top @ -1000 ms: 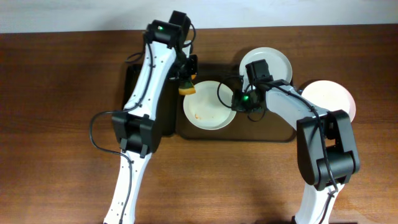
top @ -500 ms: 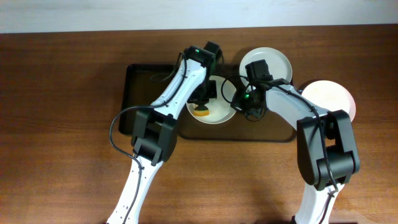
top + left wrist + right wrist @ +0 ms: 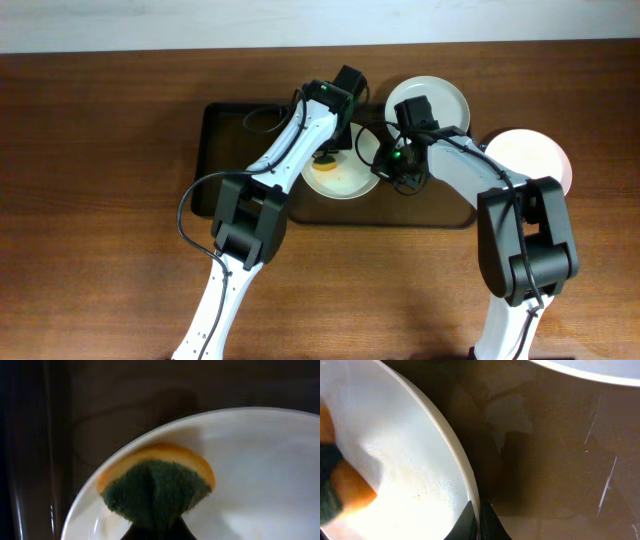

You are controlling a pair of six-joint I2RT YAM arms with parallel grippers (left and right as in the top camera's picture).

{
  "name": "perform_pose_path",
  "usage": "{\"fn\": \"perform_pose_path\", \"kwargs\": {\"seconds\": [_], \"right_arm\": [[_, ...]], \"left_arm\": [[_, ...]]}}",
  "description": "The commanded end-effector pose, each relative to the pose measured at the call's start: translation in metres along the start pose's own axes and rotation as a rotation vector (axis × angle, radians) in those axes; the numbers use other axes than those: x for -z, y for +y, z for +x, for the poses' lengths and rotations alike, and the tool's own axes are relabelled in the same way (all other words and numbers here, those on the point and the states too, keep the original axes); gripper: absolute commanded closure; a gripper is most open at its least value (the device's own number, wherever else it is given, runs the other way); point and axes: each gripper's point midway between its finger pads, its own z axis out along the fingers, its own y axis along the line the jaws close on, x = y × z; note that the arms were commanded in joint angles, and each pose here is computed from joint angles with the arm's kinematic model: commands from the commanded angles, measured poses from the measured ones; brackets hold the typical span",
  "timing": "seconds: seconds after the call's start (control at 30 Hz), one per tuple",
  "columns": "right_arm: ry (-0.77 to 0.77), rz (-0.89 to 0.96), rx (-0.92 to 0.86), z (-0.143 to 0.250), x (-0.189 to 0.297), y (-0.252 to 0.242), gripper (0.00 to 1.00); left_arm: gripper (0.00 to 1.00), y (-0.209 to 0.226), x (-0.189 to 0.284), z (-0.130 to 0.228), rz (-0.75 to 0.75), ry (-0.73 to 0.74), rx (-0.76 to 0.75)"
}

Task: Clean dirty plates on tray and stack at the side
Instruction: 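Scrub the third plate with the sponge while right gripper holds it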

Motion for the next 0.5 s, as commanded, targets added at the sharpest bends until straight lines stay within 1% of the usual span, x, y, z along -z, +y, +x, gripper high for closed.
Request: {"fn": "perform_pose_path", "kwargs": {"seconds": [0.0, 0.1, 0.17, 0.23, 0.27, 0.3, 0.4, 0.47], "right_arm": [[0.011, 0.080, -0.004, 0.005, -0.014, -0.020, 0.96], [0.010, 0.079, -0.003, 0.005, -0.014, -0.020, 0.96], [0.010, 0.080, 0.000, 0.005, -0.014, -0.020, 0.96], [0.010, 0.079, 0.000, 0.005, -0.014, -0.020, 0.96], [0.010, 0.079, 0.000, 0.005, -0.014, -0.020, 0.96], [0.010, 0.079, 0.000, 0.005, -0.014, -0.020, 0.96], [0.011, 0.080, -0.001, 0.005, -0.014, -0.020, 0.96], [0.014, 0.082, -0.001, 0.006, -0.014, -0.021, 0.96]], "left_arm": [[1.00, 0.009, -0.031, 0.008, -0.060, 0.020, 0.019], [1.00, 0.013, -0.029, 0.033, -0.065, 0.129, 0.005], [1.00, 0.014, -0.021, 0.069, -0.039, 0.300, 0.000], [1.00, 0.008, -0.012, 0.093, 0.011, 0.419, 0.010], [1.00, 0.005, -0.010, 0.097, 0.020, 0.435, 0.009], [1.00, 0.001, -0.012, 0.094, 0.030, 0.418, 0.005], [1.00, -0.019, -0.020, 0.080, 0.089, 0.333, -0.007], [1.00, -0.036, -0.028, 0.079, 0.122, 0.289, -0.028]]}}
